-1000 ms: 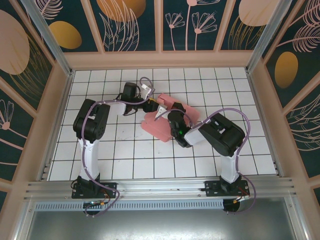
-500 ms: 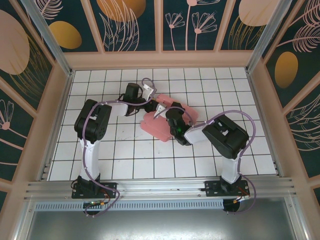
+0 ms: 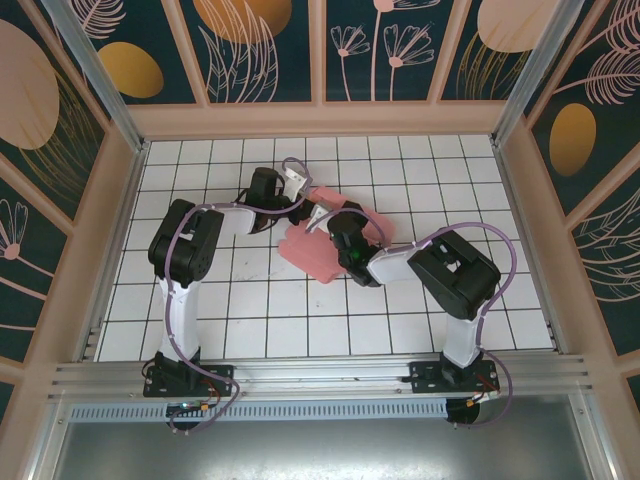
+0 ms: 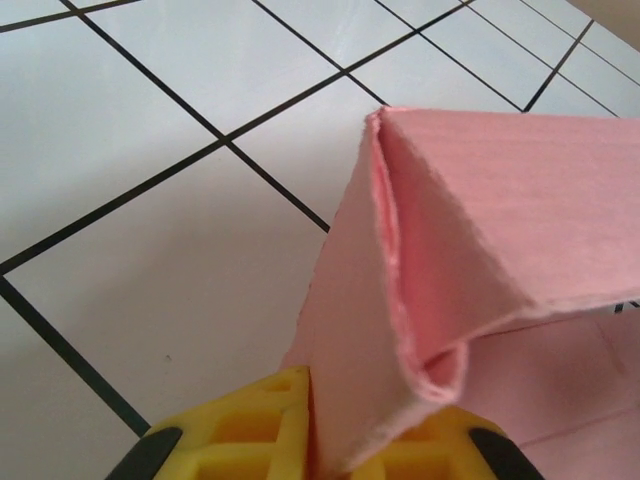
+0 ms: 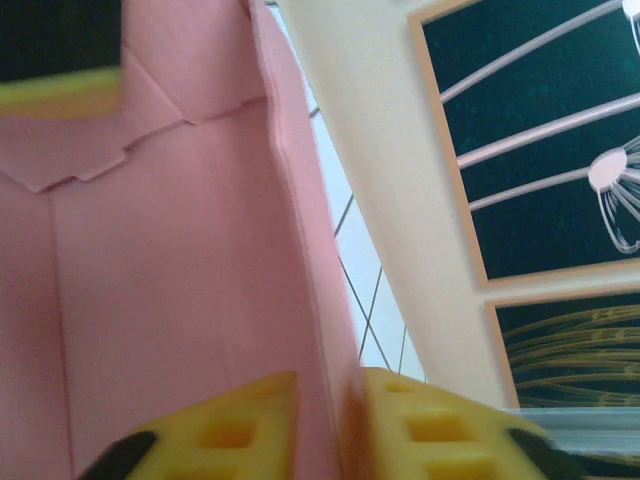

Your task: Fold the paper box

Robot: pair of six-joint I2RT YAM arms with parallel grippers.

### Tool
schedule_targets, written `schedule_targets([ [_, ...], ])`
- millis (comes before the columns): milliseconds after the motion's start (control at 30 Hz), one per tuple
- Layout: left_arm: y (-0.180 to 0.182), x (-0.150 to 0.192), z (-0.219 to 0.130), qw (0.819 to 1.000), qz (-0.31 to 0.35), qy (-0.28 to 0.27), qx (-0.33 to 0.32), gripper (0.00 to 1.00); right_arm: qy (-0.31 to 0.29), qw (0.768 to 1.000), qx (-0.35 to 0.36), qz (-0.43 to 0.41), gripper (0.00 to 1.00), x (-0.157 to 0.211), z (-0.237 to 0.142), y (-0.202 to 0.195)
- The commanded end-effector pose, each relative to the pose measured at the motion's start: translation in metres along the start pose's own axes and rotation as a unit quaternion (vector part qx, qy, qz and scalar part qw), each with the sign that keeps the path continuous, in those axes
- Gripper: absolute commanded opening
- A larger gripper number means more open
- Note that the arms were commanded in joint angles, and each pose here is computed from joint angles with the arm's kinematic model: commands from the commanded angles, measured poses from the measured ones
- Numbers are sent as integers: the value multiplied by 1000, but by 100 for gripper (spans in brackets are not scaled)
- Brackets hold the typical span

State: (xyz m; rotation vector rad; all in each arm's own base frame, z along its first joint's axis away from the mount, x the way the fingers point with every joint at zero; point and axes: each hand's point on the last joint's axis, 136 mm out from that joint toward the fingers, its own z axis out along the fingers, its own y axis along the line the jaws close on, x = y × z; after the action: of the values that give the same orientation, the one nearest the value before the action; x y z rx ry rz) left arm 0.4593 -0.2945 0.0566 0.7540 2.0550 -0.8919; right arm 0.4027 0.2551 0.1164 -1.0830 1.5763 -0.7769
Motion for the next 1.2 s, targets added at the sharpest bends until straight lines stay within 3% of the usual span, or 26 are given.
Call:
schedule_targets([
  [0,-10,-3,-5,1000,5,-1,5,10,-41,997,-38,62,43,-25,-14,-7],
  [200,-10,-5,-10,1000,15,0,-4,10,-92,962,-158,205,66,-45,-51,-15],
  [333,-6,-6,-11,1000,15,-3,-19,9,-140,895,-281,318,71,-66,-83,-24],
  [500,-8,-6,-13,999,22,-9,-35,8,-186,824,-299,445,71,-70,-92,-69],
  [667,-11,-12,-23,997,25,-48,-62,7,-113,755,-282,581,66,-22,-53,-98],
  [800,-27,-10,-33,993,48,-77,-75,7,-41,721,-288,629,64,2,-25,-93],
  [933,-43,5,-29,992,65,-62,-89,8,9,700,-335,630,65,-1,-14,-71],
  [1167,-54,30,-20,994,63,-44,-83,11,7,635,-435,638,65,-24,-18,-40],
])
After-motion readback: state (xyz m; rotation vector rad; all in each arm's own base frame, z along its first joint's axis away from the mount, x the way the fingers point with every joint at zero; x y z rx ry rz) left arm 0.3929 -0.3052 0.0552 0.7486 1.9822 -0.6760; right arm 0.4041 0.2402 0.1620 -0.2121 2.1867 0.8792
